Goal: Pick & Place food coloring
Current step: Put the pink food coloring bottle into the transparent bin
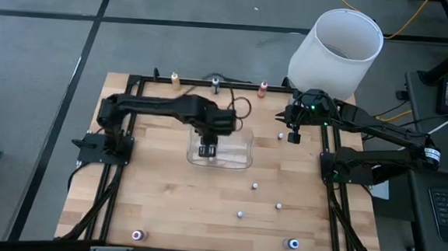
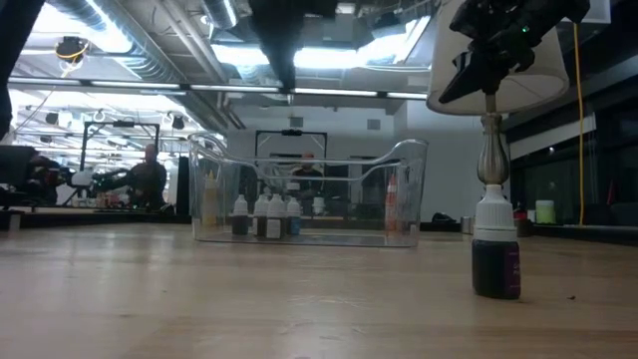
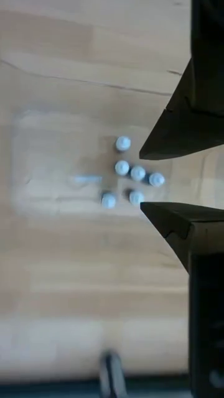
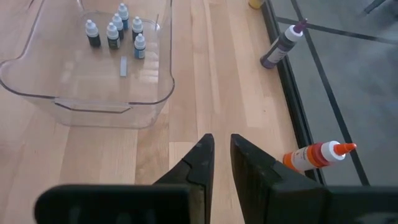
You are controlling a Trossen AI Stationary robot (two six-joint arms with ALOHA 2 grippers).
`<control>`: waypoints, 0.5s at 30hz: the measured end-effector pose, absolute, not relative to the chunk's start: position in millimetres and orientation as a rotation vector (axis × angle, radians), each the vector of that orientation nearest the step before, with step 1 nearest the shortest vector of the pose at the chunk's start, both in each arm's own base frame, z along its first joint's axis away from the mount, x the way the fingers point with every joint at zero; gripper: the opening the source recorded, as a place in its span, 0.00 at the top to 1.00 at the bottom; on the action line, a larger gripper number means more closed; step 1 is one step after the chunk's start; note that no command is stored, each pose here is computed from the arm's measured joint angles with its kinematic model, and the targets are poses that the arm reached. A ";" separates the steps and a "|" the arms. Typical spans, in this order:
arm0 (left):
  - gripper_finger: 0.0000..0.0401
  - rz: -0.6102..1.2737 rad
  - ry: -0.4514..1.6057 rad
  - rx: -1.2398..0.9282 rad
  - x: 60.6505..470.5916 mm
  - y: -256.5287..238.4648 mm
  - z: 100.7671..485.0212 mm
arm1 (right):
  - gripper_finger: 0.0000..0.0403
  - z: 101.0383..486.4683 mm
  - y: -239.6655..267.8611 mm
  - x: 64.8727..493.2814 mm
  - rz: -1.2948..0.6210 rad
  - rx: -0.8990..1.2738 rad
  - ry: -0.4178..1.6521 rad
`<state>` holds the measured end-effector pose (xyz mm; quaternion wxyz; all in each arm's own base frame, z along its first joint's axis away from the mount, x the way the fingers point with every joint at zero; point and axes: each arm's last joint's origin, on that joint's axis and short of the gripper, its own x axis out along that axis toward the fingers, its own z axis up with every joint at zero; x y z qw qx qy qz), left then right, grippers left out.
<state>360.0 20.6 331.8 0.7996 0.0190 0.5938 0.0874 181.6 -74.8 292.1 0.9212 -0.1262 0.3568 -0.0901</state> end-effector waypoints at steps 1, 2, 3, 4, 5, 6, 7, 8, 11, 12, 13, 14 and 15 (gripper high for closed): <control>0.71 0.217 1.248 0.027 354.1 20.5 342.0 | 0.86 292.1 -74.8 181.6 -0.185 -0.259 0.733; 0.71 0.240 1.212 0.008 347.6 19.5 353.0 | 0.86 292.1 -74.8 181.6 -0.185 -0.259 0.733; 0.71 0.260 1.174 -0.014 340.7 18.4 363.2 | 0.86 292.1 -74.8 181.6 -0.185 -0.259 0.733; 0.71 0.271 1.144 -0.036 332.7 16.9 372.3 | 0.86 292.1 -74.7 181.6 -0.185 -0.259 0.733; 0.71 0.278 1.113 -0.053 325.3 15.3 381.0 | 0.86 292.1 -74.7 181.6 -0.185 -0.259 0.733; 0.71 0.284 1.078 -0.066 316.9 13.7 390.3 | 0.86 292.2 -74.7 181.7 -0.185 -0.260 0.732; 0.71 0.291 1.048 -0.076 308.2 11.9 398.8 | 0.86 292.2 -74.7 181.7 -0.185 -0.260 0.731; 0.71 0.294 1.016 -0.083 299.4 10.2 407.4 | 0.86 292.3 -74.8 181.8 -0.185 -0.260 0.731; 0.71 0.300 0.912 -0.088 269.7 4.1 432.8 | 0.86 292.5 -74.8 181.9 -0.186 -0.261 0.729; 0.71 0.314 0.879 -0.090 259.8 2.2 440.0 | 0.86 292.6 -74.8 182.0 -0.186 -0.261 0.727; 0.71 0.333 0.846 -0.096 251.0 0.2 446.3 | 0.86 292.6 -74.8 181.9 -0.186 -0.261 0.727; 0.71 0.354 0.809 -0.110 241.6 -1.5 452.7 | 0.86 292.6 -74.8 182.0 -0.186 -0.261 0.727; 0.71 0.372 0.776 -0.128 232.7 -3.6 458.2 | 0.86 292.6 -74.8 182.0 -0.186 -0.261 0.727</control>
